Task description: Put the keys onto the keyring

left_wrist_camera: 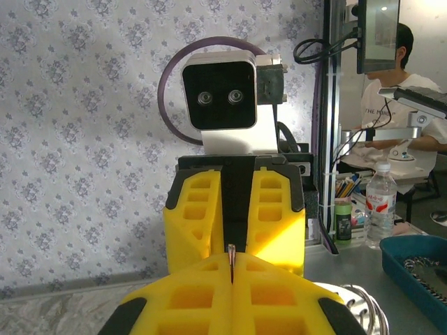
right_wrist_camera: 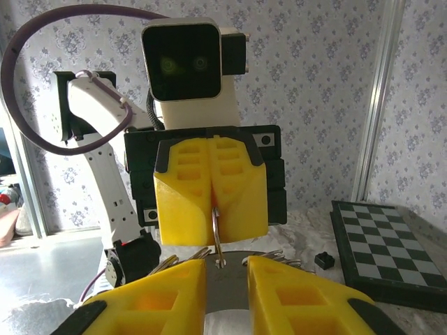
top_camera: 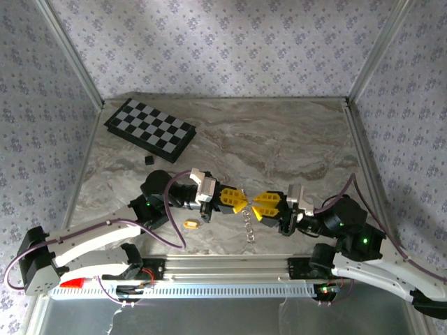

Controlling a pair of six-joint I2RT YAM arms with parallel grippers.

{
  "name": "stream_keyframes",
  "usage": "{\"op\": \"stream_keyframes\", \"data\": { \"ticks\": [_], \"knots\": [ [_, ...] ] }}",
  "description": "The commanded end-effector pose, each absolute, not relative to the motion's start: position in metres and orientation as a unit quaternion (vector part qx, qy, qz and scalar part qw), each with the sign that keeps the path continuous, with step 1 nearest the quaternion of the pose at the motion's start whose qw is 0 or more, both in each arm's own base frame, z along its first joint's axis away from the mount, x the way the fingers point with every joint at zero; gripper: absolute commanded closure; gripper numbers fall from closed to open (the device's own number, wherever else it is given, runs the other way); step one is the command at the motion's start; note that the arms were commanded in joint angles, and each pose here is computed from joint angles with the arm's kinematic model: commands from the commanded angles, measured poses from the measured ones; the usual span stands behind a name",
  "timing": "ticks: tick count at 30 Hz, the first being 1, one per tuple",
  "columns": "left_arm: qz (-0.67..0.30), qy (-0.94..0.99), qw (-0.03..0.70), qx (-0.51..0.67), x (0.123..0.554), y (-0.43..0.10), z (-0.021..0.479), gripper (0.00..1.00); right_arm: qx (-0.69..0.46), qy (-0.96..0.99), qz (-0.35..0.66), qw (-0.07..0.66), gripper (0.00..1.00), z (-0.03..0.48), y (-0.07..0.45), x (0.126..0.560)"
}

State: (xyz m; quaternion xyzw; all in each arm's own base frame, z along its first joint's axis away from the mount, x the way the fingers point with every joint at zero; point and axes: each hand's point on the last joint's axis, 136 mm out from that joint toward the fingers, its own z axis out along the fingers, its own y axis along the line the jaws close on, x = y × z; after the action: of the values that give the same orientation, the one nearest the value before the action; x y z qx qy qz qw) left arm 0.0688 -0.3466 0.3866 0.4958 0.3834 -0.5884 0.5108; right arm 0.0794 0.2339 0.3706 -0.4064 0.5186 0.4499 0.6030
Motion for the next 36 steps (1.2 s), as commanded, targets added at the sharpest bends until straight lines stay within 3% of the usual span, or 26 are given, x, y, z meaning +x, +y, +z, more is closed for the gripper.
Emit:
{"op": "stream_keyframes", "data": {
  "ticks": [1, 14, 21, 23, 30, 36],
  "knots": [
    [-0.595, 0.343, 0.529, 0.498, 0.057, -0.339, 0.406, 1.00, -0.399, 0.509, 0.453, 0.614, 0.80, 0.376, 0.233, 0.080],
    [-0.587, 0.349, 0.530, 0.502, 0.058, -0.339, 0.403, 1.00, -0.410, 0.506, 0.462, 0.602, 0.86, 0.372, 0.242, 0.078],
    [-0.582, 0.356, 0.528, 0.506, 0.059, -0.339, 0.400, 1.00, -0.408, 0.510, 0.459, 0.602, 1.00, 0.370, 0.243, 0.080],
    [-0.575, 0.362, 0.527, 0.511, 0.059, -0.339, 0.399, 1.00, -0.409, 0.514, 0.454, 0.602, 1.00, 0.369, 0.242, 0.081],
    [-0.461, 0.455, 0.531, 0.545, 0.081, -0.328, 0.377, 0.63, -0.427, 0.574, 0.374, 0.591, 1.00, 0.357, 0.231, 0.096],
    [-0.382, 0.511, 0.502, 0.584, 0.093, -0.318, 0.358, 0.64, -0.470, 0.610, 0.307, 0.559, 1.00, 0.351, 0.228, 0.102]
  ]
}}
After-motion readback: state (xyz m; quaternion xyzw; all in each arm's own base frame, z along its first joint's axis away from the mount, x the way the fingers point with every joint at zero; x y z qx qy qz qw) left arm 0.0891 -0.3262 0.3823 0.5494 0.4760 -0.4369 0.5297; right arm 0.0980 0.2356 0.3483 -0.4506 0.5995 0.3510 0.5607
